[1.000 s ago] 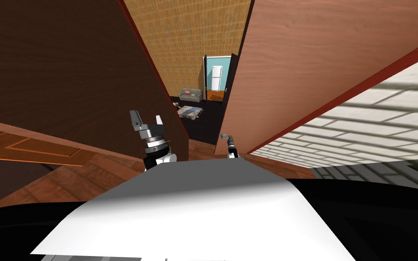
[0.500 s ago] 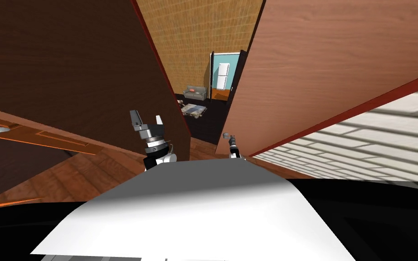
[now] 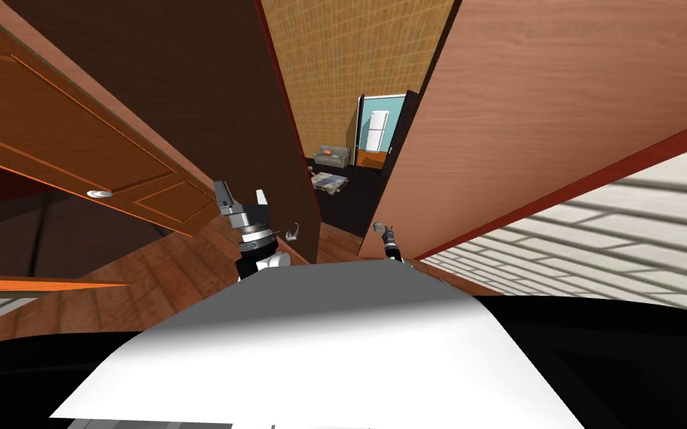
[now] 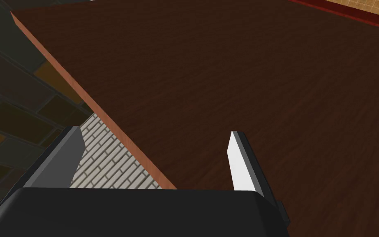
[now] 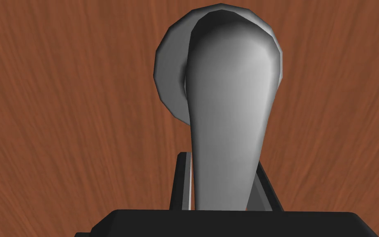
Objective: Pull the door open
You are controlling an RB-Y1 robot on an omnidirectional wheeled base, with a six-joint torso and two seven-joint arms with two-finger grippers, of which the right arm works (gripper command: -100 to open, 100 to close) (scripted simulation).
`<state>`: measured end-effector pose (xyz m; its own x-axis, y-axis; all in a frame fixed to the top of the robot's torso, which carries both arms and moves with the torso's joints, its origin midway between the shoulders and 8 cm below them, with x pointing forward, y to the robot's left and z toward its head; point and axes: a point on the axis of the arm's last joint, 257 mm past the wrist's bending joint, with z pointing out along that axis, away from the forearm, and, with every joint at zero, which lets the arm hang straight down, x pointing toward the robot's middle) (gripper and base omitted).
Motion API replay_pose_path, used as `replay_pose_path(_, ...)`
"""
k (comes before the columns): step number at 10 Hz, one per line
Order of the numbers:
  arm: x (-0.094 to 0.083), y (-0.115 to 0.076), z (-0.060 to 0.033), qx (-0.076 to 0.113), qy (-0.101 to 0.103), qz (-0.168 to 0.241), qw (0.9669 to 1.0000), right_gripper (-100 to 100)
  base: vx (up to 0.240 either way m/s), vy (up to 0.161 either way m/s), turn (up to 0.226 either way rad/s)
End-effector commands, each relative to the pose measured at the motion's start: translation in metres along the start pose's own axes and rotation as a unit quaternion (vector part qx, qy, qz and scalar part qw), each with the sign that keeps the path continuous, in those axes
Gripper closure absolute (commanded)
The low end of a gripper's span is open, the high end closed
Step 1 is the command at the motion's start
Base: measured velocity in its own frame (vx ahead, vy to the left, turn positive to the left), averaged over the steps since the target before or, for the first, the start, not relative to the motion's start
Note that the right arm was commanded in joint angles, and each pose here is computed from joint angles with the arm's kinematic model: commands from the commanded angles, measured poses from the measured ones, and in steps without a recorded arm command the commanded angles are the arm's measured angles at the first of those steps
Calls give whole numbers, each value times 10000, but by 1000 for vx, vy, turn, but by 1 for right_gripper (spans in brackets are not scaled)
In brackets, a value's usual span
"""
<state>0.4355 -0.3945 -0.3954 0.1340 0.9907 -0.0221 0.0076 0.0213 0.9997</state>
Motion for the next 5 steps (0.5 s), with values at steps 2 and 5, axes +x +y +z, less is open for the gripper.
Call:
replay_pose_path(2, -86, 7, -100, -41, 107, 77, 9999, 100, -71, 48, 160)
replay_pose_path(5, -317, 12, -230, -35, 132, 94, 9999, 100, -81, 22, 113)
